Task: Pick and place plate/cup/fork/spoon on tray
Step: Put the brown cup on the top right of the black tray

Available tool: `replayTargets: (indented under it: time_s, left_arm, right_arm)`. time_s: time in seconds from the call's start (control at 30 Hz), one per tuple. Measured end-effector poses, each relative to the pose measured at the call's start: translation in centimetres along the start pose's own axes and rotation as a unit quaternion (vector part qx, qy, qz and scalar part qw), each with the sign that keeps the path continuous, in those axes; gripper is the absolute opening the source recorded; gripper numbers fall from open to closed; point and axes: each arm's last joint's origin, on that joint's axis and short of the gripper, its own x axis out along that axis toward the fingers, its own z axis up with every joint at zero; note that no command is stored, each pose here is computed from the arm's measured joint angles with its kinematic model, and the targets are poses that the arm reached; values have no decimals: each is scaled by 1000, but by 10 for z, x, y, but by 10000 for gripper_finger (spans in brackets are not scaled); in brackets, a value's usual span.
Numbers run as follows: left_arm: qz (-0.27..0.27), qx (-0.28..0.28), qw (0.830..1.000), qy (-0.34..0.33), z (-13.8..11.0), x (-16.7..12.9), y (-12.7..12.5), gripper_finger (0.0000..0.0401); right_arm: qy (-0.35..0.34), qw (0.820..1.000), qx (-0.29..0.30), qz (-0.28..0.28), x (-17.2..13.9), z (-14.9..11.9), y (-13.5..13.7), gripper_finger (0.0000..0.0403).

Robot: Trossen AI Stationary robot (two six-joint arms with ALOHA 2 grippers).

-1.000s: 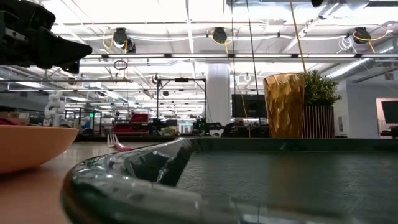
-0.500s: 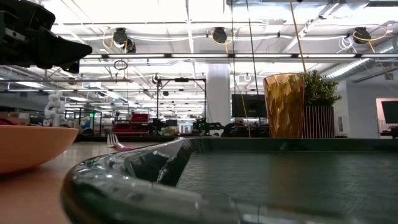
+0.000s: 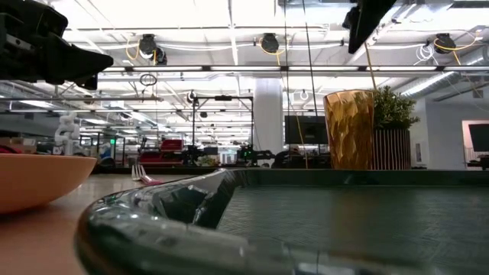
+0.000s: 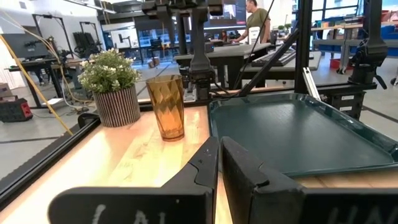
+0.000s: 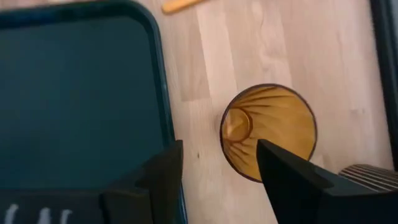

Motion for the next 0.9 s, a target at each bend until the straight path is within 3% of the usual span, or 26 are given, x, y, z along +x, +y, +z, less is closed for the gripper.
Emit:
replayTargets:
  time_s: [0.47, 0.9]
  left_arm:
    - [0, -9, 1000, 0, 0, 0, 0, 24]
    - [0, -11, 1000, 0, 0, 0, 0, 24]
  right_arm:
    - [96, 994, -54, -15, 40, 14, 10, 208]
    - [126, 989, -71, -36, 57, 13, 10, 208]
